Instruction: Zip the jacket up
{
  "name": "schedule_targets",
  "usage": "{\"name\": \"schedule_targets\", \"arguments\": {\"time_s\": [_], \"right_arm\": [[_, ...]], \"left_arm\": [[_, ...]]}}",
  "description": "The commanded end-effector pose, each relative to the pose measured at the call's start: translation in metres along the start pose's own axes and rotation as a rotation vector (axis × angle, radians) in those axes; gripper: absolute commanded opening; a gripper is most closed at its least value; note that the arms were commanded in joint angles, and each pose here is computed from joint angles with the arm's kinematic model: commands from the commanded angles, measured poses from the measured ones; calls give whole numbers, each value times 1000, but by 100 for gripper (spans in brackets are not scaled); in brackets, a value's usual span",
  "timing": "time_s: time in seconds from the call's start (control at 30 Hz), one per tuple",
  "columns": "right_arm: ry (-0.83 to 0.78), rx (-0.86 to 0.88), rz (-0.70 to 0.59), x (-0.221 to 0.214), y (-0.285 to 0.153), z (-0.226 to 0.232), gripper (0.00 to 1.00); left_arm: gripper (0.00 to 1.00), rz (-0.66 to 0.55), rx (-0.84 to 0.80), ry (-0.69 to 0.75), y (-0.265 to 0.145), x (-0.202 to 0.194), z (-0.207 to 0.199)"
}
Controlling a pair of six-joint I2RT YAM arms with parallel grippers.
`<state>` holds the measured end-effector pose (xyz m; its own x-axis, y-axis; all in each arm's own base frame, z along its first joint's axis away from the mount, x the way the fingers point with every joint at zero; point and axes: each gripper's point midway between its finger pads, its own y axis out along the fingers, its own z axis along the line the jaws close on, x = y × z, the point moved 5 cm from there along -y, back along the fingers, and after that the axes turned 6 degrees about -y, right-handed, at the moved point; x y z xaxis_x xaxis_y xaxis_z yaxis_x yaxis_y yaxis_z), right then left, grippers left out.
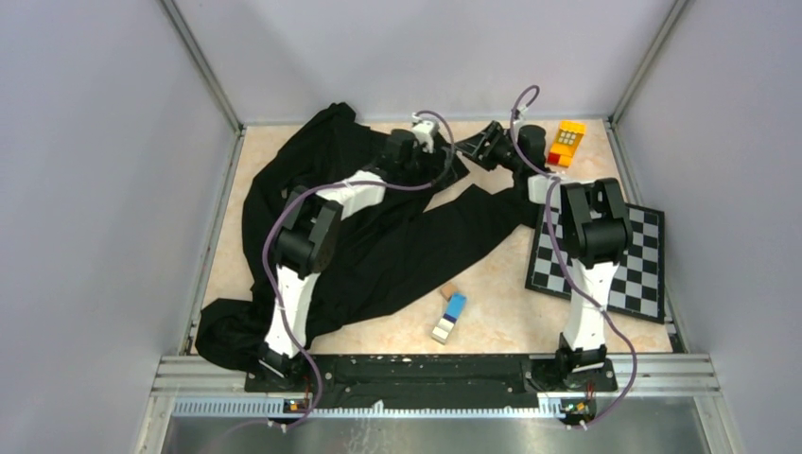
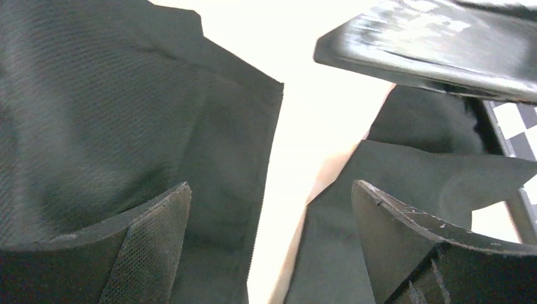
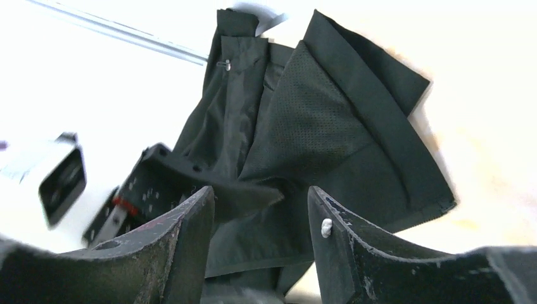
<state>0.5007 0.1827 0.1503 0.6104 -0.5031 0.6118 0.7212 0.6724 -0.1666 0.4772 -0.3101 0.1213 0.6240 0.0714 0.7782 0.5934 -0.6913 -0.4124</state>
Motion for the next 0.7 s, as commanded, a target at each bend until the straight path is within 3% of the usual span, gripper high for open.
{"name": "schedule_targets", "arguments": {"time_s": [0.0,0.2,0.27,0.5,0.67], "right_arm": [[27,67,-50,26,-8,27,55],[129,-37,-87,40,-27,3,54],[161,-42,-120,47,-41,-8,53],[173,-86,-138,49,-63,-28,51],[154,-90,-130,49,-66,-25,51]], "left_arm": [[98,-170,141,287,5,24,-34],[99,-215,339,665,22,11,-49],[97,-208,408,720,24,10,-44],[86,-109,452,698,55,-6,-27],[87,-8,471,634,82,-20,-13]]}}
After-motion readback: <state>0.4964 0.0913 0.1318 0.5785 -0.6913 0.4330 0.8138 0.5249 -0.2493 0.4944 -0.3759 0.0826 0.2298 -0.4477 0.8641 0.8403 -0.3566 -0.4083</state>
